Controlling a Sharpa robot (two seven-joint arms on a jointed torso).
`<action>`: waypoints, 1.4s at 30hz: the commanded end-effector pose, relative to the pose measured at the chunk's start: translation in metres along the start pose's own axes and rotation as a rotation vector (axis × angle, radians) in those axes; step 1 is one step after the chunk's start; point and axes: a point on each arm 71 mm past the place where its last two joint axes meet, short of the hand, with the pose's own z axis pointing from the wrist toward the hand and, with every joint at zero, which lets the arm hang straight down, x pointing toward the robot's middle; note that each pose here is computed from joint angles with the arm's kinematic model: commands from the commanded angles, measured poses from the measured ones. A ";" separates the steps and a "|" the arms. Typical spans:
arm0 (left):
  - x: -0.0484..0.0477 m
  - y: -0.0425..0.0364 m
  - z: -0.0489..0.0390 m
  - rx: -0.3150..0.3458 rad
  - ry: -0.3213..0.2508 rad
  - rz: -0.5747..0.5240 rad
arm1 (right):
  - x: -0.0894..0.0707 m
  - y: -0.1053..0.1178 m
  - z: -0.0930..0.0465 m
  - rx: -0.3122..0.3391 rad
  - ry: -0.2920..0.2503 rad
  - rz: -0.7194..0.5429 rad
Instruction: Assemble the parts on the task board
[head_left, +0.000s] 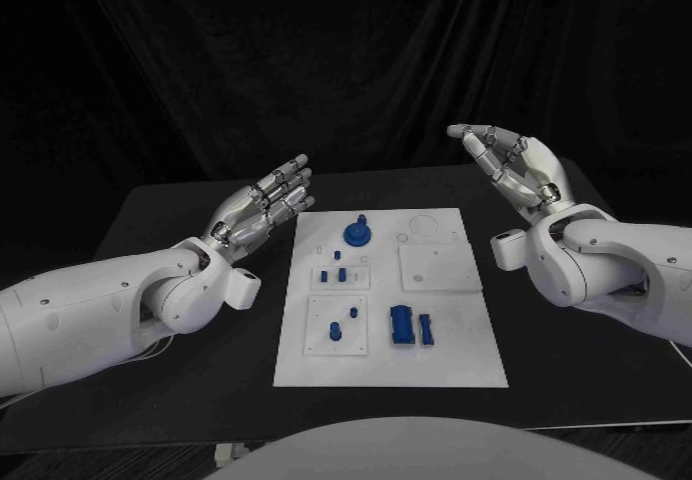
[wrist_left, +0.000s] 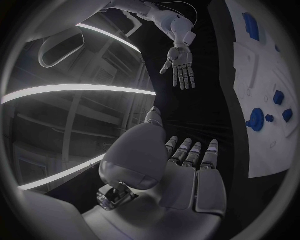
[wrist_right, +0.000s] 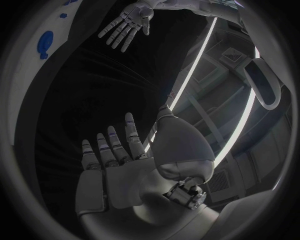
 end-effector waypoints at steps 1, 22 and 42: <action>0.0007 -0.0129 0.0011 0.171 0.003 -0.003 | 0.003 0.006 0.000 -0.098 0.035 0.029; -0.0001 -0.0090 0.0021 0.155 0.014 -0.015 | 0.012 -0.002 -0.004 -0.089 0.075 0.030; -0.0006 0.0024 0.0117 -0.020 -0.181 0.045 | 0.053 -0.034 0.023 0.215 -0.139 0.164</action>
